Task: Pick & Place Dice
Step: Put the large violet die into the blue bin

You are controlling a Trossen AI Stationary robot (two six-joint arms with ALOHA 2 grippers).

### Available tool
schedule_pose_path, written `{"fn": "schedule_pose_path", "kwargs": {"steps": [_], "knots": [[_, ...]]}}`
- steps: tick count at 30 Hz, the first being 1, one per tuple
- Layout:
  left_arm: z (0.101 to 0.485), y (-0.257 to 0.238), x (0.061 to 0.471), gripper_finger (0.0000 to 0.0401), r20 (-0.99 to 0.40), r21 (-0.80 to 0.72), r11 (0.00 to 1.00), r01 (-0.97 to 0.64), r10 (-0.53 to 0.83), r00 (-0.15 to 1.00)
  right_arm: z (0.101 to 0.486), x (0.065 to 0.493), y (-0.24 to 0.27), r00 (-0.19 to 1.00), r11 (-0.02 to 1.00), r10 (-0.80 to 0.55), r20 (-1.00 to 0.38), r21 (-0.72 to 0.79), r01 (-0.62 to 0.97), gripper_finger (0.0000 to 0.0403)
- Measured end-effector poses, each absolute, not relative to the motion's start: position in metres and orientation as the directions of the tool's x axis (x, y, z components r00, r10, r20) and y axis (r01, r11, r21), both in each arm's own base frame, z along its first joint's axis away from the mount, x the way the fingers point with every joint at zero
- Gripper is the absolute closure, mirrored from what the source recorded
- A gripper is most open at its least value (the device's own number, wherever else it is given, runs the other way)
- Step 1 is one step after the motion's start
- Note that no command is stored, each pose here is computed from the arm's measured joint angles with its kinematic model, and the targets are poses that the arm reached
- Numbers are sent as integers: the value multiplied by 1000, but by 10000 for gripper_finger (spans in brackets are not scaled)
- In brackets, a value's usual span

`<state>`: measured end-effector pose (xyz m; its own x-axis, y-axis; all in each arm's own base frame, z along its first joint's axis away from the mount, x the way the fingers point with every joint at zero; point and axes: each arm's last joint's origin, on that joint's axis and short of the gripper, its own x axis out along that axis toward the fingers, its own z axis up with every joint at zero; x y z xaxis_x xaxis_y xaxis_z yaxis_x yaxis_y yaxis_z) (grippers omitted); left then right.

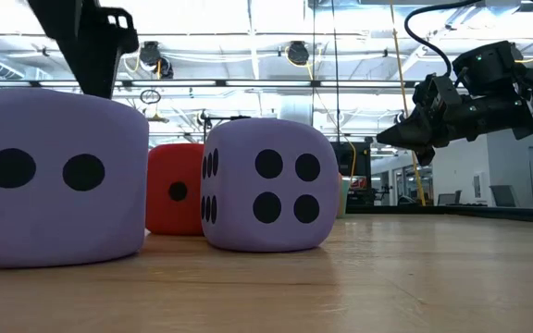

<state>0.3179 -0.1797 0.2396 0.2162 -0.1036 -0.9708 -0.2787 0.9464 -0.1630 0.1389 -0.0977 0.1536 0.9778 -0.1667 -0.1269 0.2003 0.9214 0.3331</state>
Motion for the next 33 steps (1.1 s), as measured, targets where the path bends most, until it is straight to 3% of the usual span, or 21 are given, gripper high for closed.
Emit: {"fn": "schedule_pose_path", "kwargs": {"steps": [10, 23, 33], "knots": [[218, -182, 322, 4, -990, -121, 949, -291, -95, 103, 153, 139, -98, 977, 920, -166, -132, 336, 202, 403], [211, -174, 328, 4, -991, -107, 970, -220, -86, 105, 153, 139, -97, 977, 919, -165, -133, 338, 201, 403], [166, -162, 329, 4, -944, -320, 923, -212, -292, 152, 152, 139, -97, 976, 918, -164, -142, 341, 204, 403]]}}
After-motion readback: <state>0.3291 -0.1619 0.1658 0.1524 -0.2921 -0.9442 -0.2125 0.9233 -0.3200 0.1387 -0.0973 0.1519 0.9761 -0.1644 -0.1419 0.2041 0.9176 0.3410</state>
